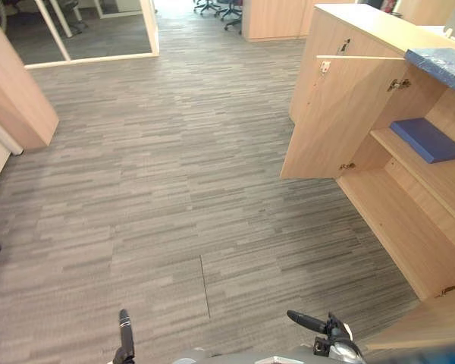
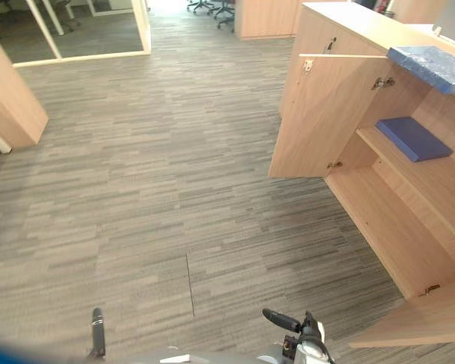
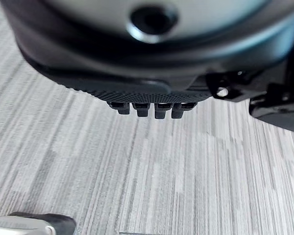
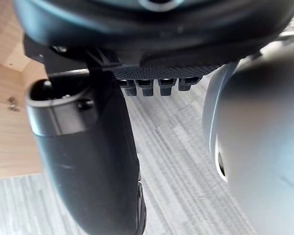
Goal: Walk over to the cabinet, pick up the folder, carry it to the office cabinet, place the folder inside the office cabinet, then close the office cabinet door
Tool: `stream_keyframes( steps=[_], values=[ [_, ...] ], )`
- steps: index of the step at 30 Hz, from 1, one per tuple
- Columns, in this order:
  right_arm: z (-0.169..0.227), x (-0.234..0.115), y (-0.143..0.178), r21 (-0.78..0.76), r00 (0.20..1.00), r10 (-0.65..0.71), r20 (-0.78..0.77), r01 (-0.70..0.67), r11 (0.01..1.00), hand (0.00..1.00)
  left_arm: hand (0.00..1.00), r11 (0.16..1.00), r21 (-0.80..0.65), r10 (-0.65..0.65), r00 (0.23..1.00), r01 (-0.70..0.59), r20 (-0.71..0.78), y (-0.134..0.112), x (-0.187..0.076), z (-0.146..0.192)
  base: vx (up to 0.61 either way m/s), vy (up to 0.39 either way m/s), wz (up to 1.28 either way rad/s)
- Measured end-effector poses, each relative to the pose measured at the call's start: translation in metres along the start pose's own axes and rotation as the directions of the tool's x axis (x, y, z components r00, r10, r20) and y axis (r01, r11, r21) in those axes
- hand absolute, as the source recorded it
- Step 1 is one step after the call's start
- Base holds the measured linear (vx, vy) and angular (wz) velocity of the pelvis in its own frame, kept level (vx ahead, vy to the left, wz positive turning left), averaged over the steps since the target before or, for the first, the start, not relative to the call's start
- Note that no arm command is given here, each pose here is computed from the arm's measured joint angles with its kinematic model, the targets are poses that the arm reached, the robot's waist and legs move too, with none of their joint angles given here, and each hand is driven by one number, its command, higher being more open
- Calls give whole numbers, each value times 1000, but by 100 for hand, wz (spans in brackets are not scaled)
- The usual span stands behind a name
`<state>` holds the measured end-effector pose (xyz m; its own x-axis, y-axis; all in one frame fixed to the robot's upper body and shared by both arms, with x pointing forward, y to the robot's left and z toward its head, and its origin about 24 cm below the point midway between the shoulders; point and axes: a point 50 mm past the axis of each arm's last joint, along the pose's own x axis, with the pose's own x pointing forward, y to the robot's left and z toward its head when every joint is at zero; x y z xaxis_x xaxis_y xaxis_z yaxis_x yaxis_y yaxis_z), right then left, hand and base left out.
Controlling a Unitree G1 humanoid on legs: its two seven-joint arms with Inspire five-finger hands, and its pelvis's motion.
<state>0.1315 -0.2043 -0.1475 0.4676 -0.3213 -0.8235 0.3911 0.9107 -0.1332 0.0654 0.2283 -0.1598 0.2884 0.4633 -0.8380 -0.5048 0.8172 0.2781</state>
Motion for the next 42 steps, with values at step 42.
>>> stream_keyframes(
  steps=[42],
  values=[
    [-34,-4,-19,454,988,-47,-147,110,884,100,100,987,-112,-114,993,116,27,-33,-6,8,382,191,-85]
  ],
)
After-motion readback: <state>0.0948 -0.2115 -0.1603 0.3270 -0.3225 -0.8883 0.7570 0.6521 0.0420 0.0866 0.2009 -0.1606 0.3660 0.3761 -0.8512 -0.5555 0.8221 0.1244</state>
